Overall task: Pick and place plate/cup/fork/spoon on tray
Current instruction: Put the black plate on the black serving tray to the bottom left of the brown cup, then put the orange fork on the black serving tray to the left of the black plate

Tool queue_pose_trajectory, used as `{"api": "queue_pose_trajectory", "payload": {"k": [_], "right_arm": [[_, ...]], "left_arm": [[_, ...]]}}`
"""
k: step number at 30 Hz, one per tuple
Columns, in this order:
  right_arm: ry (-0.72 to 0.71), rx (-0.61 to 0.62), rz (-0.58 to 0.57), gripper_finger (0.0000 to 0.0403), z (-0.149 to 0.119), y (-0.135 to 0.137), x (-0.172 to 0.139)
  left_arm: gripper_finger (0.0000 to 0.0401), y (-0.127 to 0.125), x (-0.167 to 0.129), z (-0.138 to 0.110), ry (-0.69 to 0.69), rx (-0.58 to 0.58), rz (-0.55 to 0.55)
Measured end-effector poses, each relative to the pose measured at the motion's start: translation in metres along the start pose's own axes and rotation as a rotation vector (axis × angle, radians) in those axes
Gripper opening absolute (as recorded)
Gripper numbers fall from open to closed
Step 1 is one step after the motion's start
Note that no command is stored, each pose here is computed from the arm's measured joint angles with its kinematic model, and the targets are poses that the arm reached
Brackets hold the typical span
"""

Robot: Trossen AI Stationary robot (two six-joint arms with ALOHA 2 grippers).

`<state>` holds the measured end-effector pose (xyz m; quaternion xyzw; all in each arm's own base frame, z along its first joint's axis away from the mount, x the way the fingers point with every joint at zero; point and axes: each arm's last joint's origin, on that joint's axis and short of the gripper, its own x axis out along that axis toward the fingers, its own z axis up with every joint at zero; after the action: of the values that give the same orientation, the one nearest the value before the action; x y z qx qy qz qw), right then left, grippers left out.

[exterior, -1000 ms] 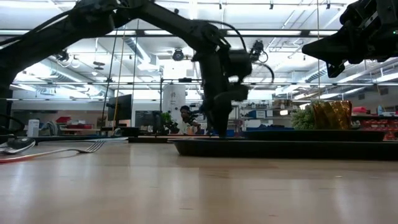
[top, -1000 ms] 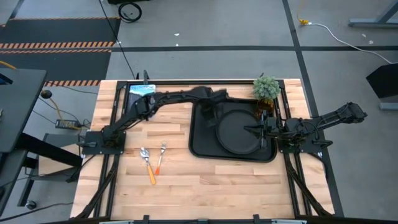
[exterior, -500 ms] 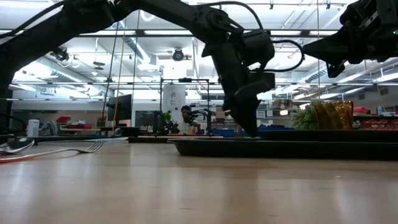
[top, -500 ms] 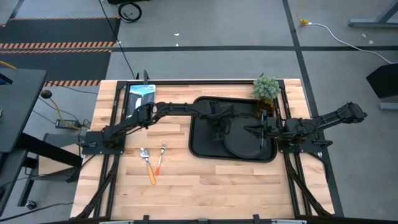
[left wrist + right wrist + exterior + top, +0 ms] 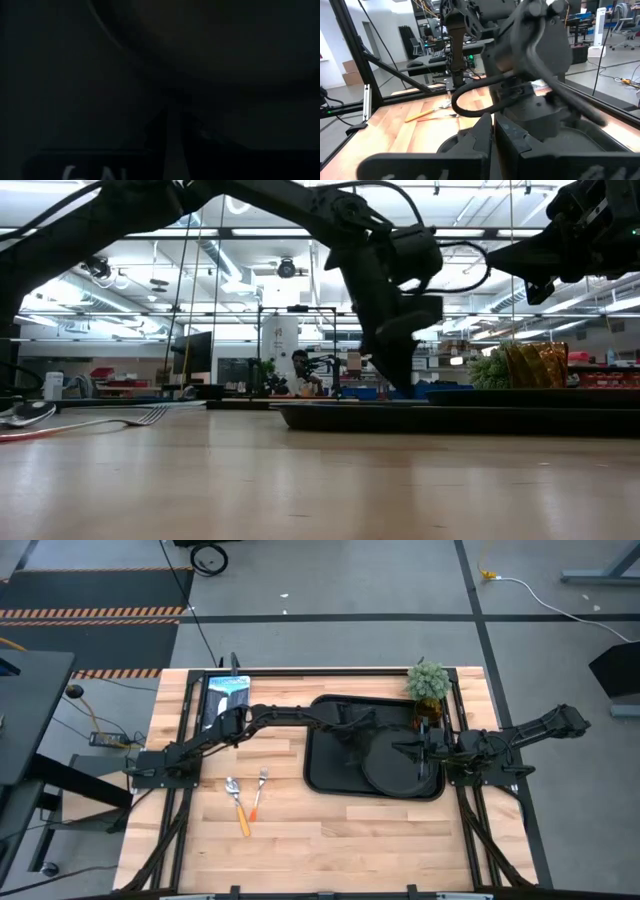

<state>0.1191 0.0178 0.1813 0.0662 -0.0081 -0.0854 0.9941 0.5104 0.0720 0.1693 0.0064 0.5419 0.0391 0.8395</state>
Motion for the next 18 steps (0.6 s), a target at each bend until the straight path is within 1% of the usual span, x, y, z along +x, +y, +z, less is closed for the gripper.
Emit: {"api": "queue_pose_trajectory", "payload": {"k": [3,5,8,10,14,18], "right_arm": [[0.0,0.0,0.0,0.0027,0.0,0.0,0.0],[0.0,0.0,0.0,0.0027,0.0,0.0,0.0],[0.0,0.0,0.0,0.0027,0.0,0.0,0.0],[0.0,0.0,0.0,0.0027,0.0,0.0,0.0],[-0.001,0.001,0.0,0.0027,0.0,0.0,0.0],[-0.005,0.002,0.0,0.0027,0.001,0.0,0.0]], "left_arm": [[0.0058,0.001,-0.005,-0.01,0.109,0.003,0.001],[0.0052,0.0,-0.011,-0.019,0.21,0.005,-0.004],[0.0039,-0.008,-0.021,-0.028,0.322,0.034,0.033],[0.0027,-0.018,-0.026,-0.034,0.397,0.081,0.09],[0.0006,-0.045,-0.039,-0.045,0.546,0.195,0.252],[0.001,-0.074,-0.061,-0.051,0.599,0.299,0.386]]}}
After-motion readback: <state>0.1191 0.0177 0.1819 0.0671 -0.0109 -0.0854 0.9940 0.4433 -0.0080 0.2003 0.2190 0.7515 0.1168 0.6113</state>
